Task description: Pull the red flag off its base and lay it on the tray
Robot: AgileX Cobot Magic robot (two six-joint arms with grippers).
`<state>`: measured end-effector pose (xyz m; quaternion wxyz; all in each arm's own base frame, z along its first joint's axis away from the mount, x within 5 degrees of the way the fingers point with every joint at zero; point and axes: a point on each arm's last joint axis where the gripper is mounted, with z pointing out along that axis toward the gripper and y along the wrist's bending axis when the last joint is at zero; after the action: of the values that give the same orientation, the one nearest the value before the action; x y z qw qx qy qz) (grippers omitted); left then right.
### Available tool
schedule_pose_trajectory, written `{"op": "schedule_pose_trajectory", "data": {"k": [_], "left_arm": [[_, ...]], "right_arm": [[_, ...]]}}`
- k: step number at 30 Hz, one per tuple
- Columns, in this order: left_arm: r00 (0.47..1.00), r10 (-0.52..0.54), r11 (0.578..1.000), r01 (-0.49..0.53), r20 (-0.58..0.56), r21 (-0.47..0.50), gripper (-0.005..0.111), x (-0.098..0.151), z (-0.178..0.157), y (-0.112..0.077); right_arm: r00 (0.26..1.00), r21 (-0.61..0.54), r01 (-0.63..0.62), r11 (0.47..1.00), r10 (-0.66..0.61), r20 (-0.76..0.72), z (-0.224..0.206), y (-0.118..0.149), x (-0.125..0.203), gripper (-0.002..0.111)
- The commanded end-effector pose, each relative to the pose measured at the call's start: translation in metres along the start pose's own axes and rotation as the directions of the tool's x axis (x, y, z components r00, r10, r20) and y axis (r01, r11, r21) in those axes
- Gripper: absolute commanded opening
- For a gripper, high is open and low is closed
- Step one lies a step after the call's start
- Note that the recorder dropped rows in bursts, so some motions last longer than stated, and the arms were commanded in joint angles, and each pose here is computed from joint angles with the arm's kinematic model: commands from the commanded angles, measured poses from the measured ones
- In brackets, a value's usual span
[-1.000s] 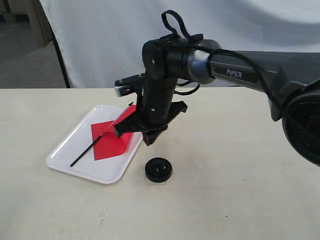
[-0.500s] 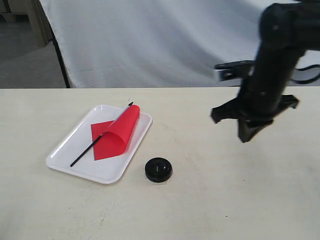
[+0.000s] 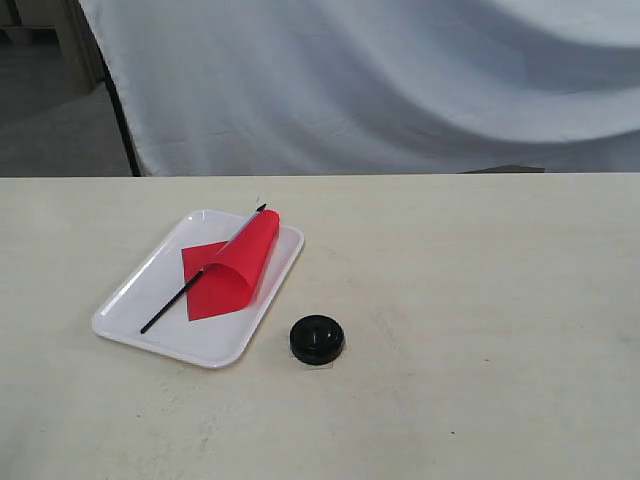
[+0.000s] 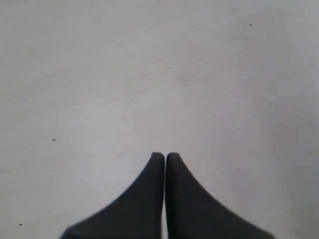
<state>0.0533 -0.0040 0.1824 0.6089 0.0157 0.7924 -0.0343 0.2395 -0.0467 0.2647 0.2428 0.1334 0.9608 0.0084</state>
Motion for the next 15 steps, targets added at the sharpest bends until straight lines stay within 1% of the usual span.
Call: {"op": "schedule_pose_trajectory", "data": {"k": [1, 2, 3, 5, 7, 9, 11, 15], "left_arm": [[1.0, 0.002, 1.0, -0.002, 0.002, 0.004, 0.0, 0.0, 0.0, 0.0], [1.0, 0.002, 1.0, -0.002, 0.002, 0.004, 0.0, 0.0, 0.0, 0.0], [1.0, 0.002, 1.0, -0.002, 0.002, 0.004, 0.0, 0.0, 0.0, 0.0], [1.0, 0.002, 1.0, -0.002, 0.002, 0.004, 0.0, 0.0, 0.0, 0.0], [1.0, 0.002, 1.0, -0.002, 0.002, 0.004, 0.0, 0.0, 0.0, 0.0], [1.0, 0.002, 1.0, -0.002, 0.002, 0.004, 0.0, 0.0, 0.0, 0.0], [1.0, 0.002, 1.0, -0.002, 0.002, 0.004, 0.0, 0.0, 0.0, 0.0], [1.0, 0.002, 1.0, -0.002, 0.002, 0.004, 0.0, 0.0, 0.0, 0.0]], "right_arm": [[0.983, -0.05, 0.012, 0.999, -0.002, 0.185, -0.029, 0.01, 0.011, 0.002], [0.96, -0.059, 0.04, 0.997, -0.022, 0.28, -0.048, 0.013, 0.016, 0.002], [0.942, -0.065, 0.049, 0.997, -0.025, 0.333, -0.058, 0.014, 0.022, 0.002], [0.881, -0.082, 0.064, 0.995, -0.018, 0.473, -0.078, 0.014, 0.037, 0.002], [0.801, -0.112, 0.062, 0.992, 0.017, 0.599, -0.098, 0.012, 0.06, 0.002], [0.68, -0.12, 0.075, 0.99, 0.037, 0.732, -0.115, 0.007, 0.086, 0.002], [0.564, -0.126, 0.086, 0.988, 0.055, 0.824, -0.126, 0.004, 0.104, 0.002], [0.352, -0.151, 0.105, 0.983, 0.105, 0.93, -0.137, -0.002, 0.138, 0.002]]}}
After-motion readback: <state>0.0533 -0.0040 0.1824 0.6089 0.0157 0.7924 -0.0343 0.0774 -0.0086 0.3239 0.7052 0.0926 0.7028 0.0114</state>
